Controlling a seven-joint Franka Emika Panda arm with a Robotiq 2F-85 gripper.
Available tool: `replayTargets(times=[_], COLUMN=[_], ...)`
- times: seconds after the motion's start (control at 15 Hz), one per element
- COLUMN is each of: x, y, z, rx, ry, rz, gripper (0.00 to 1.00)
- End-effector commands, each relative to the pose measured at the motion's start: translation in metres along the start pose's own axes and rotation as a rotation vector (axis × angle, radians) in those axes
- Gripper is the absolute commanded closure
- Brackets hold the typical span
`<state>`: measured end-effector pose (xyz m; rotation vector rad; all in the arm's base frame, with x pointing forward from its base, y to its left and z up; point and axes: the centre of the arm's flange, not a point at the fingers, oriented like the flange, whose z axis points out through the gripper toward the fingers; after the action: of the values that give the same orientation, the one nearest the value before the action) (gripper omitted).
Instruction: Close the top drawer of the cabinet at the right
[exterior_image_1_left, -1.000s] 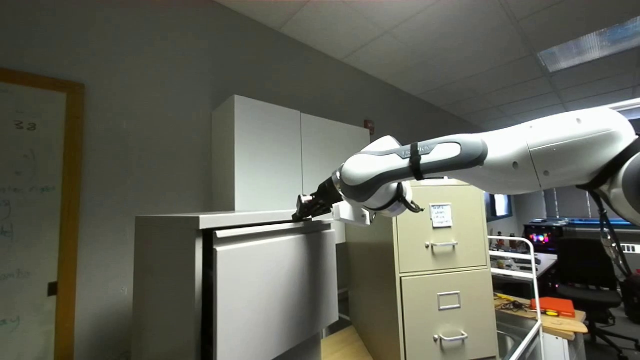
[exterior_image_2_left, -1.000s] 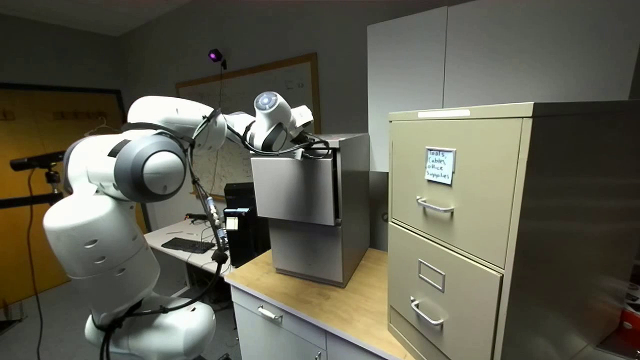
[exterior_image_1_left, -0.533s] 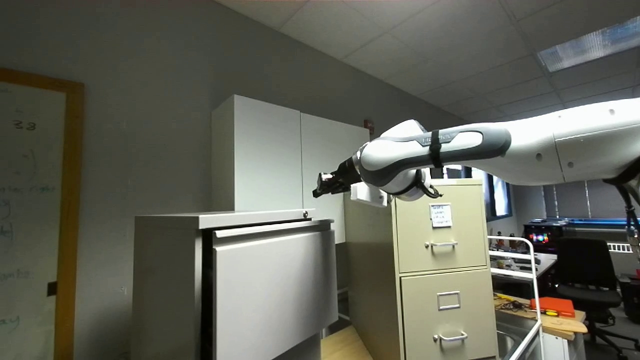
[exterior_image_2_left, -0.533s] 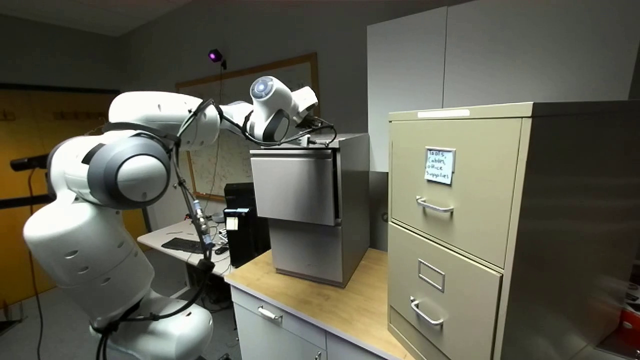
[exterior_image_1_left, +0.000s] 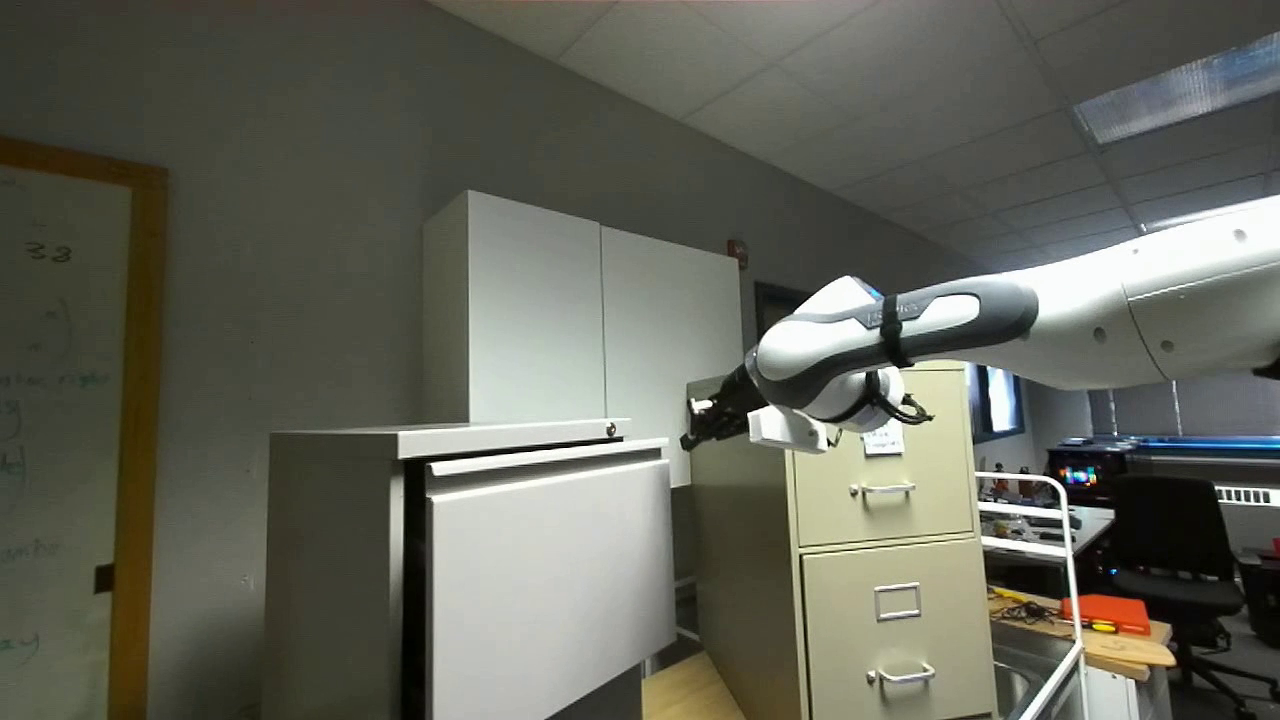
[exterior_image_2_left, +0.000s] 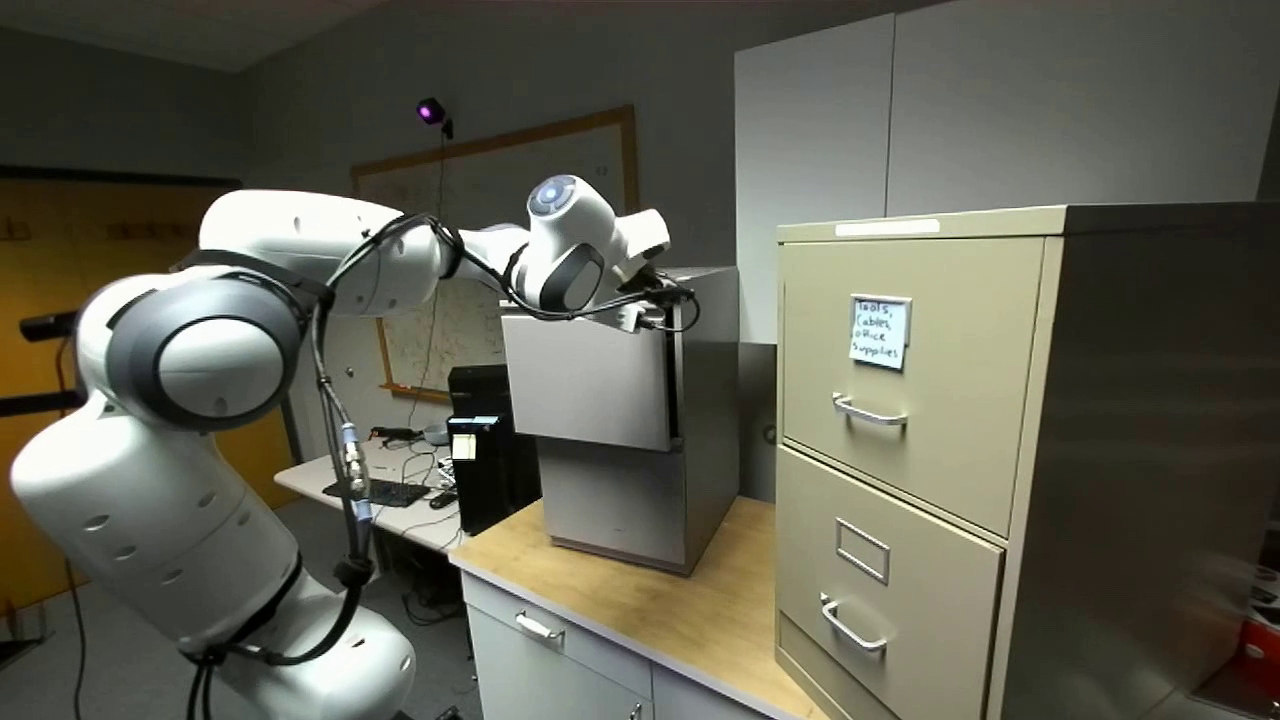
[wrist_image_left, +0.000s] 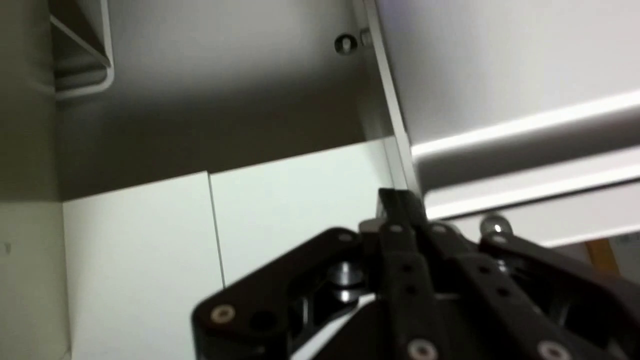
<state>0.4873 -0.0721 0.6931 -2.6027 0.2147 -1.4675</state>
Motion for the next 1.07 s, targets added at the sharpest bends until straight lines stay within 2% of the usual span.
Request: replayTargets(times=[0.0, 0.2, 0.33, 0.67, 1.0], x=[-0.033, -0.054, -0.061, -0.063, -0.057], y=[0.0, -0.018, -0.038, -0.087, -0.115], z=[0.017, 0.026, 0.025, 0.011, 0.003], rx=[-0.001, 0.026, 0.057, 0.125, 0.187], ry=[-0.115, -0.179, -0.188, -0.166, -0.146], rz=[0.045, 0.035, 0.011, -0.068, -0.107], gripper=[1.0, 1.0, 1.0, 1.0, 1.0])
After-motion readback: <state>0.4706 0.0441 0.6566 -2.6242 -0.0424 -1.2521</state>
